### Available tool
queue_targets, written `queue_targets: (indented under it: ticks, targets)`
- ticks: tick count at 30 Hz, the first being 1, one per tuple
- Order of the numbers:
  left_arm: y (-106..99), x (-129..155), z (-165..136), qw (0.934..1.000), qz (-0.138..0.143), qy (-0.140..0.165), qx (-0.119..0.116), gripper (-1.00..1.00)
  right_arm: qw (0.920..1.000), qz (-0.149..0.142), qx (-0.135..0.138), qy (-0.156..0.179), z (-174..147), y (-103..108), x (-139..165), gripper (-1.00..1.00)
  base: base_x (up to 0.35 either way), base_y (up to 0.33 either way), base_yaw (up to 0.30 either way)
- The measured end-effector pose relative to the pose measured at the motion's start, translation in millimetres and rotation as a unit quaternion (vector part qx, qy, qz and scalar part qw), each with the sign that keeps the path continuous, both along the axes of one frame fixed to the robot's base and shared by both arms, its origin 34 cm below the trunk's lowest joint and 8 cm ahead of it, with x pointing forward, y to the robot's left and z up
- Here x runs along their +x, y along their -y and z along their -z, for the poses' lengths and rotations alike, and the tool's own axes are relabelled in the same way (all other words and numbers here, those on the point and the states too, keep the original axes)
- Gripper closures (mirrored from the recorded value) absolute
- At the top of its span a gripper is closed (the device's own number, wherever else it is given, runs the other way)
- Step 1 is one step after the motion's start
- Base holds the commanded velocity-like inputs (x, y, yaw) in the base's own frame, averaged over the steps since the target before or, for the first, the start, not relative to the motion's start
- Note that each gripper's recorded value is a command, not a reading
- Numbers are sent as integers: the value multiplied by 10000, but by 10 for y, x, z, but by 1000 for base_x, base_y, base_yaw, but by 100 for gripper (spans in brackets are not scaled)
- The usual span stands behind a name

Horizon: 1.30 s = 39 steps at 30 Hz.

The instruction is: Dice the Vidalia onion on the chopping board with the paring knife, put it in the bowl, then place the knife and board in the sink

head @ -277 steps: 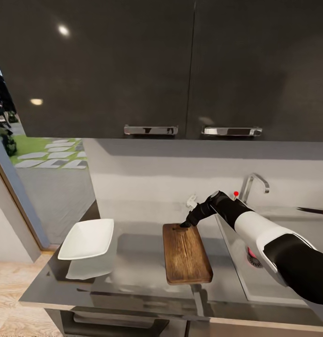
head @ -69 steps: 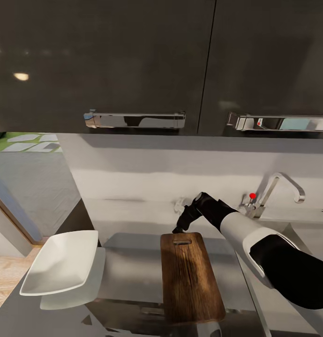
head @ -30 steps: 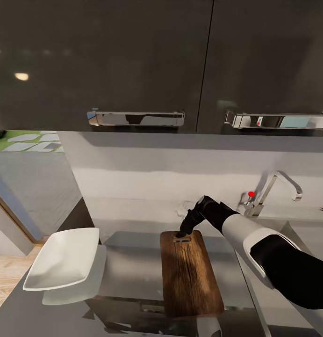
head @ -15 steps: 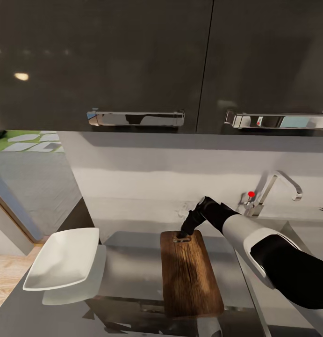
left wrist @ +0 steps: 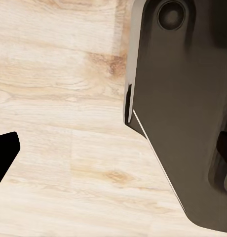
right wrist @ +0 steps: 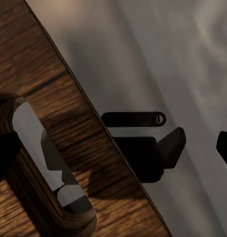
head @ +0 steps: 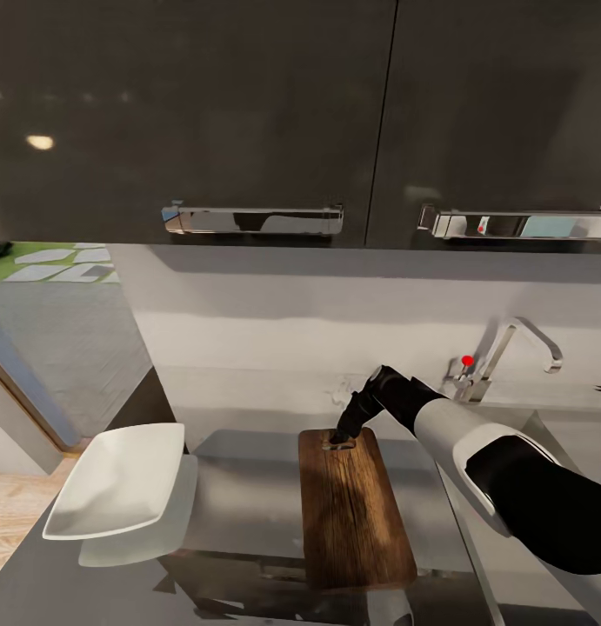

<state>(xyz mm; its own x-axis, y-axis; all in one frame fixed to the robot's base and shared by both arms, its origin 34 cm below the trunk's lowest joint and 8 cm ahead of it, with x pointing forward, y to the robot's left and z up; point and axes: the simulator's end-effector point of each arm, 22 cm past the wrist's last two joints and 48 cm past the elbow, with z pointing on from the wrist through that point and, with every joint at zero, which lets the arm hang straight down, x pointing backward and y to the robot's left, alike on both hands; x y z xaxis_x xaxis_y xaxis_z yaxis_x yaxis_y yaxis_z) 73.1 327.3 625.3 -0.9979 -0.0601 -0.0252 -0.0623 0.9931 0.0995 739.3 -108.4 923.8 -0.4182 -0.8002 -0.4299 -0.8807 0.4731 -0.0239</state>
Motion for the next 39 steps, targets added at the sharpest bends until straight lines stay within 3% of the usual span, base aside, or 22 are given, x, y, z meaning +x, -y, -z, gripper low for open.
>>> queue_targets:
  ticks: [39]
  targets:
    - [0, -156, -19, 9998, 0, -199, 0, -100, 9998, 35, -79, -174, 224, 87, 0, -100, 0, 0, 0]
